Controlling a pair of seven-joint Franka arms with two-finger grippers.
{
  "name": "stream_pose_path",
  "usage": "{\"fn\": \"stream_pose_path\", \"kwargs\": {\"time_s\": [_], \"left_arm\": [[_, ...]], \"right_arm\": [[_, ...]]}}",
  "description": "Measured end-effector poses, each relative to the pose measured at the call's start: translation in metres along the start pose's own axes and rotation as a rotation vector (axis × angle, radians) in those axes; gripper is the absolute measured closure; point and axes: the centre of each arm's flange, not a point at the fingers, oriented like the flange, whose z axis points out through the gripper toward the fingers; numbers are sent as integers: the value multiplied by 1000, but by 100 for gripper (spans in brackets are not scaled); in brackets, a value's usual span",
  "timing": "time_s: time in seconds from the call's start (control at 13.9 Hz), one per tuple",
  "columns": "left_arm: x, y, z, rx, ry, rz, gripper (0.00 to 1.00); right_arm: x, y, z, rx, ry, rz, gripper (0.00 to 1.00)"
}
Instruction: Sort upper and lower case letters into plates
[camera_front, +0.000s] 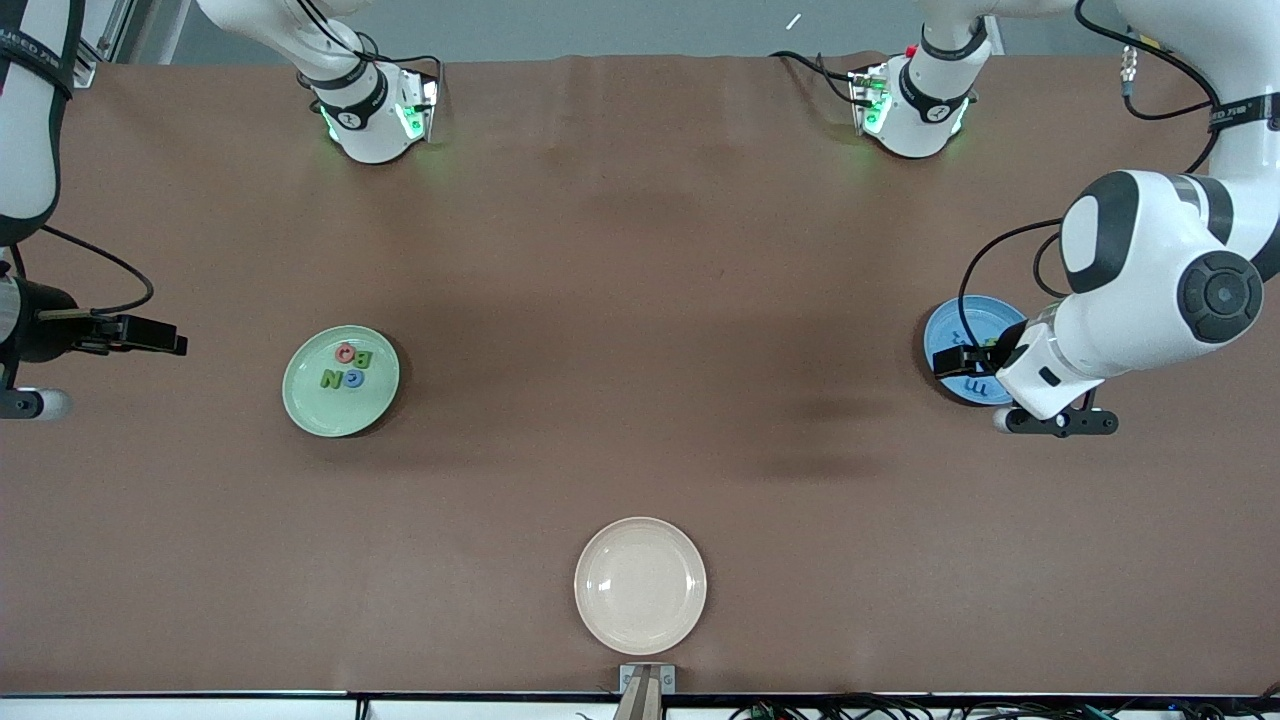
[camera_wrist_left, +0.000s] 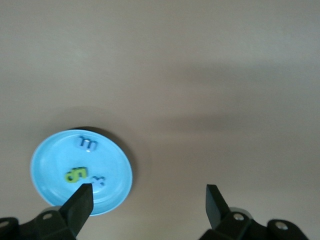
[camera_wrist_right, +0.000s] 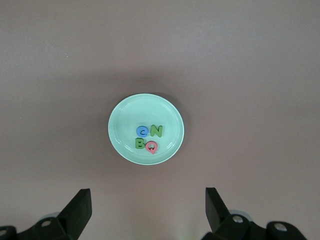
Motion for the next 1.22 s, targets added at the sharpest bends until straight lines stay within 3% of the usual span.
{"fn": "stream_pose_path", "kwargs": {"time_s": [0.29, 0.57, 1.22], "left_arm": [[-5, -16, -27, 15, 44, -25, 0], [-3, -46, -30, 17, 47, -25, 0], [-6, -99, -36, 44, 41, 16, 0]], "right_arm": [[3, 7, 5, 15, -8, 10, 0], [3, -15, 6, -27, -14, 8, 0], [-3, -6, 6, -12, -16, 13, 0]]}}
